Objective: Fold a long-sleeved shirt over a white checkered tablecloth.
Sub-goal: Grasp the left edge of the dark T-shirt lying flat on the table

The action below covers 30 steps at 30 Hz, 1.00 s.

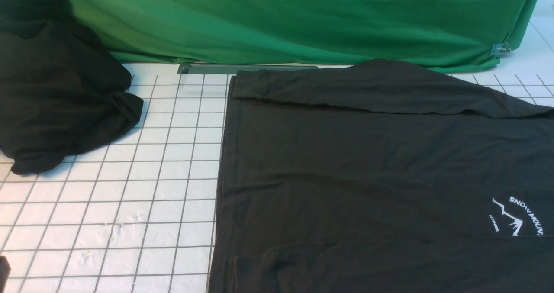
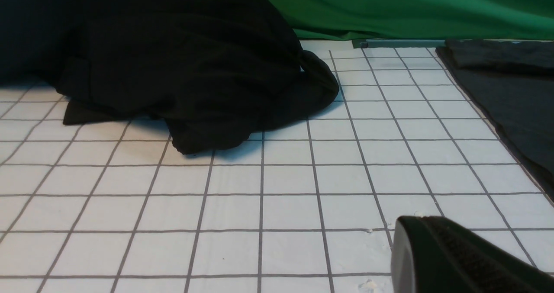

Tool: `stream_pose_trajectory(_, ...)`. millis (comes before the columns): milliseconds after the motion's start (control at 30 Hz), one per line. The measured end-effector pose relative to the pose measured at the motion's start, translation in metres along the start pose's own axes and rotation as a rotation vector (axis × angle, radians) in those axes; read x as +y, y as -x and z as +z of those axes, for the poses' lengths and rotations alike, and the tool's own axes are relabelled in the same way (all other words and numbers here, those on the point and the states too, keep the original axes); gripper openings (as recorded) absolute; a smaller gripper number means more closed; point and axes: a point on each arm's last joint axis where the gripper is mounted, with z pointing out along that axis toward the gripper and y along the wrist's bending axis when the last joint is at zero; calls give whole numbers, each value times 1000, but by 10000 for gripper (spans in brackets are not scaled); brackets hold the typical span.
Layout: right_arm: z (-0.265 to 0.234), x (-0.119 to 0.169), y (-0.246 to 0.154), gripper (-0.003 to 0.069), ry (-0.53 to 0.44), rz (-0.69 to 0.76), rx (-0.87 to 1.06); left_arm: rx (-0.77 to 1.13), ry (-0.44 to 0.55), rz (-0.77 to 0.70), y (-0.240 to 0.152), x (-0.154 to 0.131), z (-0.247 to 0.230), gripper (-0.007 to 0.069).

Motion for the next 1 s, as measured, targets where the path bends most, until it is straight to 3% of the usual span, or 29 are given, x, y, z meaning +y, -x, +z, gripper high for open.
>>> stream_pose_trajectory(67, 0, 1, 0, 242, 11, 100, -3, -12, -33, -224, 1, -3, 0, 3)
stream_pose_trajectory(100, 0, 2, 0, 242, 86, 213, -9, -25, -54, -367, 3, -4, 0, 3)
stream_pose_trajectory(133, 0, 3, 1, 242, 33, 330, -1, -33, -72, -498, 4, -6, 0, 3)
stream_pose_trajectory(167, 0, 4, 1, 242, 44, 461, 2, -40, -97, -662, 6, -7, 0, 3)
stream_pose_trajectory(233, 0, 5, 1, 242, 52, 579, 5, -40, -112, -767, 7, -8, -1, 3)
stream_pose_trajectory(300, 0, 6, 1, 242, 63, 788, 12, -36, -145, -972, 9, -10, -1, 3)
stream_pose_trajectory(433, 0, 6, 1, 242, 65, 877, 14, -49, -159, -1069, 11, -10, -1, 3)
stream_pose_trajectory(800, 0, 5, 3, 239, 68, 895, 0, -69, -161, -1120, 12, -9, -1, 3)
stream_pose_trajectory(900, -1, 6, 6, 178, 86, 863, -2, 7, -209, -1133, 17, -15, -5, 3)
stream_pose_trajectory(933, -6, 7, 22, 108, 117, 790, -37, 37, -249, -1092, 30, -20, -10, 3)
stream_pose_trajectory(1000, -11, 6, 38, 59, 144, 724, -83, 31, -268, -1044, 46, -21, -16, 3)
